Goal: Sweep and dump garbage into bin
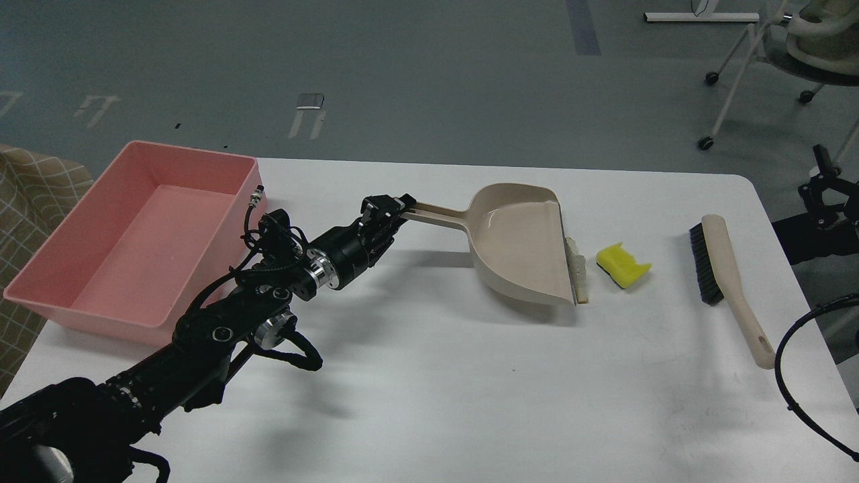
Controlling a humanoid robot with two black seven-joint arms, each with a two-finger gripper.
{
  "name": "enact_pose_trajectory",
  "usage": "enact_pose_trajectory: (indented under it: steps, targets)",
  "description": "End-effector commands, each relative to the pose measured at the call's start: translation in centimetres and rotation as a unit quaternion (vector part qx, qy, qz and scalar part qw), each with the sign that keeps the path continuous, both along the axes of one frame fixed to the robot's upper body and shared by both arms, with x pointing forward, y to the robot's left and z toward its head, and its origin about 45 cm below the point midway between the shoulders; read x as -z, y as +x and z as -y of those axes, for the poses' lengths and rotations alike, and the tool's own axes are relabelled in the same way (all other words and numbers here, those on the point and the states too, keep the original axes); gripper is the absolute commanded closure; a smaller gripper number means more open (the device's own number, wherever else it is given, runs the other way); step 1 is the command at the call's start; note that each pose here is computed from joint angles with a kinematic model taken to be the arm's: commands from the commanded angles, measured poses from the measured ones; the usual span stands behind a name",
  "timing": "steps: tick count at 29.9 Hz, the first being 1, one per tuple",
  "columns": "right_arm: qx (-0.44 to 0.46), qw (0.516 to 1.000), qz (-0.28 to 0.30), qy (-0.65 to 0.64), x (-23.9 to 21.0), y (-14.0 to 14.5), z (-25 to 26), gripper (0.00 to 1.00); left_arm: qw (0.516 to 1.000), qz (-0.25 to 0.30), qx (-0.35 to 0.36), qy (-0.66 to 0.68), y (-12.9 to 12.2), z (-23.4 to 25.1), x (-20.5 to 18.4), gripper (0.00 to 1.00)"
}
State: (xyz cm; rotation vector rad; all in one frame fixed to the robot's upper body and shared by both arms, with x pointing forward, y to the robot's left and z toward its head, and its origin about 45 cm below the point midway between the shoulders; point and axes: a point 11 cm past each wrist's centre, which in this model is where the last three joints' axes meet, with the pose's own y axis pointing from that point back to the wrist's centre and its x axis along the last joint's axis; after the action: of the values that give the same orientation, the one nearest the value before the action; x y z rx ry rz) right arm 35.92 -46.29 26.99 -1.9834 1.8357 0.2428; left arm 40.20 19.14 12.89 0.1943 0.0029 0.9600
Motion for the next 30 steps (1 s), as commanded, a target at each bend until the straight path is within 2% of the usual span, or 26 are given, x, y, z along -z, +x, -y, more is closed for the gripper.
enact_pose_trajectory:
  steps: [1,5,7,9,10,12,17,19,21,27,30]
  targets:
    - [-0.003,0.992,-0.024,-0.120,-2.4,-0.1,1.7,0.00,1.000,0.018,-0.002,0.005,0.6,-1.0,-1.0,0.90]
    - [-0.008,0.969,-0.044,-0.241,-4.6,-1.0,2.6,0.00,0.999,0.031,0.006,0.007,0.5,-1.3,-1.8,0.90]
    - [-0.015,0.932,-0.073,-0.354,-6.2,-3.0,3.6,0.00,0.999,0.034,0.022,0.010,-0.1,-1.0,-2.0,0.90]
    - [-0.020,0.904,-0.095,-0.417,-7.0,-4.1,4.2,0.00,0.999,0.035,0.036,0.016,-0.7,-0.7,-1.9,0.90]
    - [-0.022,0.870,-0.119,-0.477,-8.0,-4.9,5.2,0.00,0.998,0.036,0.046,0.023,-1.1,-0.5,-1.7,0.90]
    - [-0.034,0.835,-0.142,-0.530,-8.3,-5.4,5.9,0.00,0.998,0.039,0.047,0.030,-1.5,-0.1,-1.3,0.90]
    - [-0.112,0.793,-0.180,-0.571,-4.8,-5.5,3.4,0.00,0.997,0.035,0.047,0.040,-2.1,0.1,-0.4,0.89]
    - [-0.131,0.754,-0.220,-0.605,-2.1,-6.0,2.9,0.00,0.997,0.033,0.046,0.042,-2.2,-0.1,-0.3,0.89]
    - [-0.141,0.733,-0.235,-0.622,0.1,-6.3,2.4,0.00,0.998,0.031,0.045,0.043,-2.4,-0.3,-0.1,0.89]
    - [-0.149,0.675,-0.262,-0.673,3.9,-7.1,1.7,0.01,0.998,0.025,0.042,0.042,-2.7,-0.5,0.4,0.89]
    - [-0.162,0.666,-0.264,-0.679,5.4,-7.2,0.7,0.01,0.998,0.025,0.039,0.043,-2.7,-0.5,0.5,0.89]
